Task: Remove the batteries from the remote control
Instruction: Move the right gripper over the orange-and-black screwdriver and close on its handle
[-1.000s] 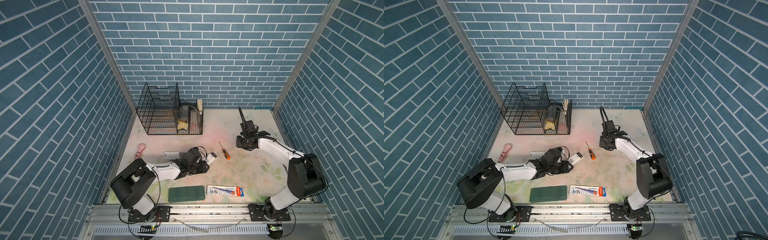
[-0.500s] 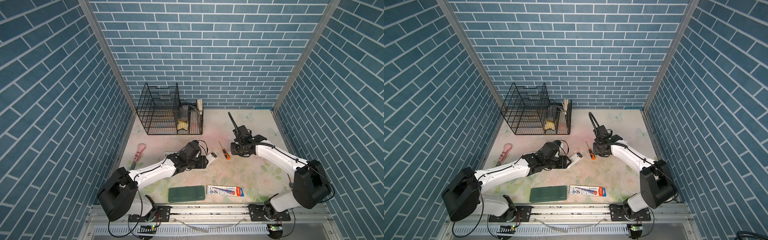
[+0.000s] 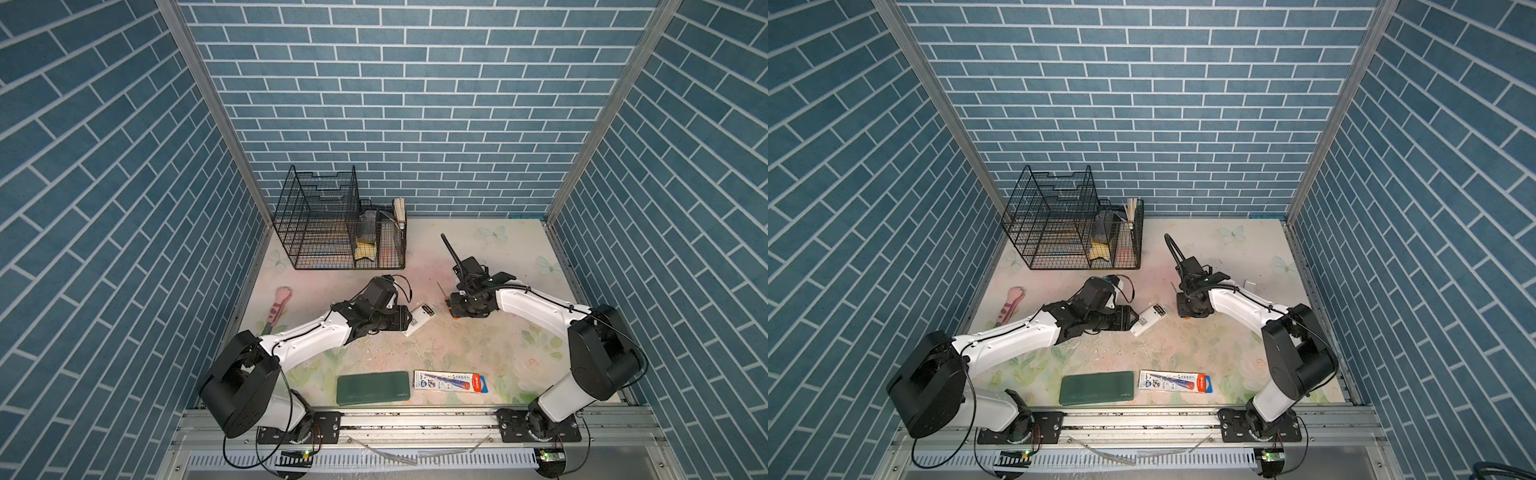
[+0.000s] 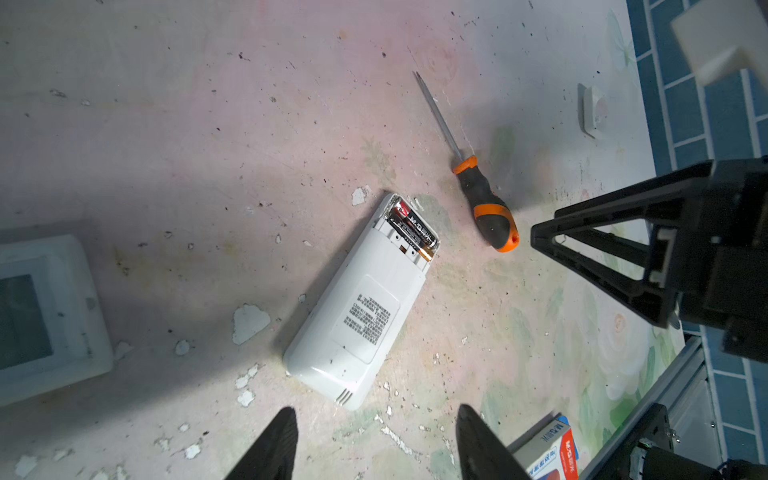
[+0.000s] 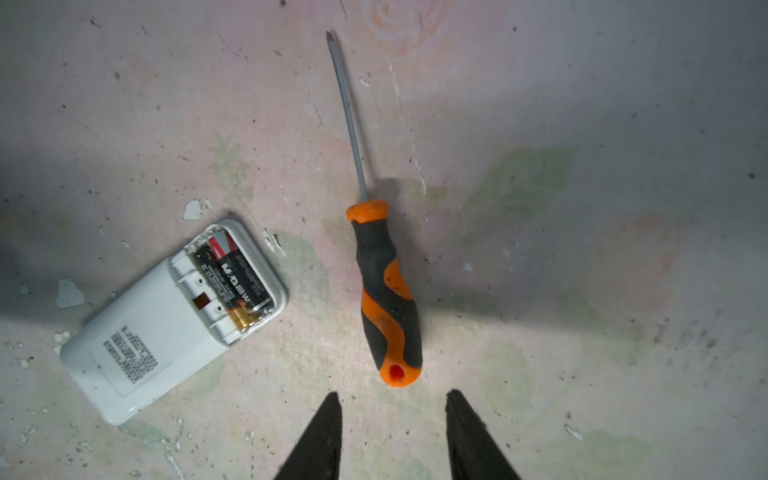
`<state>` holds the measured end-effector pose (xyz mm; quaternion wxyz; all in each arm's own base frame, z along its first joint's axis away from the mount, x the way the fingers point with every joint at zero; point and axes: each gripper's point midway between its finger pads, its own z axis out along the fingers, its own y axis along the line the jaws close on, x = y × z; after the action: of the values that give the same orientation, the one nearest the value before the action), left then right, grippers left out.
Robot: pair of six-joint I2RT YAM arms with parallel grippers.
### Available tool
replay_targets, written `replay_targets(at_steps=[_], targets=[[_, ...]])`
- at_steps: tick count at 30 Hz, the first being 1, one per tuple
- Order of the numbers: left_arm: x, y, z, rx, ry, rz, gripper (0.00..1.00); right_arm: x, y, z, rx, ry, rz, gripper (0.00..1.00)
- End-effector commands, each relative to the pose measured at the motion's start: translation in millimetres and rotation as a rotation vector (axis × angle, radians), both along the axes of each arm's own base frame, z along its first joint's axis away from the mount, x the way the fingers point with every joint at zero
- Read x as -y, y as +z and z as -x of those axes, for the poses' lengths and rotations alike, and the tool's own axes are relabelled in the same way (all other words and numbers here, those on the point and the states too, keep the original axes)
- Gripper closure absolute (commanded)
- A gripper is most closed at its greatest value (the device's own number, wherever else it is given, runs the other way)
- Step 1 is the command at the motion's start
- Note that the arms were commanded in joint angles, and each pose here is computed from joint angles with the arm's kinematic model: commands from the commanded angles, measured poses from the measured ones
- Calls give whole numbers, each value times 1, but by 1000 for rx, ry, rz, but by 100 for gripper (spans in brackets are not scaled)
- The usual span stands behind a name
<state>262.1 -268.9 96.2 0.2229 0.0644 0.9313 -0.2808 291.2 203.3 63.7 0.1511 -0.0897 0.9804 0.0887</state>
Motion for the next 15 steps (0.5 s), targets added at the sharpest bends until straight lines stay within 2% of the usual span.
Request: replay_targets(at_steps=[1, 6, 15], targets=[[3, 0, -2, 3, -4, 18, 38, -6, -12, 2, -29, -11, -16, 56], [3, -2, -1, -6, 7, 41, 38, -5, -22, -2, -42, -17, 10, 48], [3, -6, -1, -15, 16, 38, 38, -15, -29, -8, -61, 8, -4, 47]])
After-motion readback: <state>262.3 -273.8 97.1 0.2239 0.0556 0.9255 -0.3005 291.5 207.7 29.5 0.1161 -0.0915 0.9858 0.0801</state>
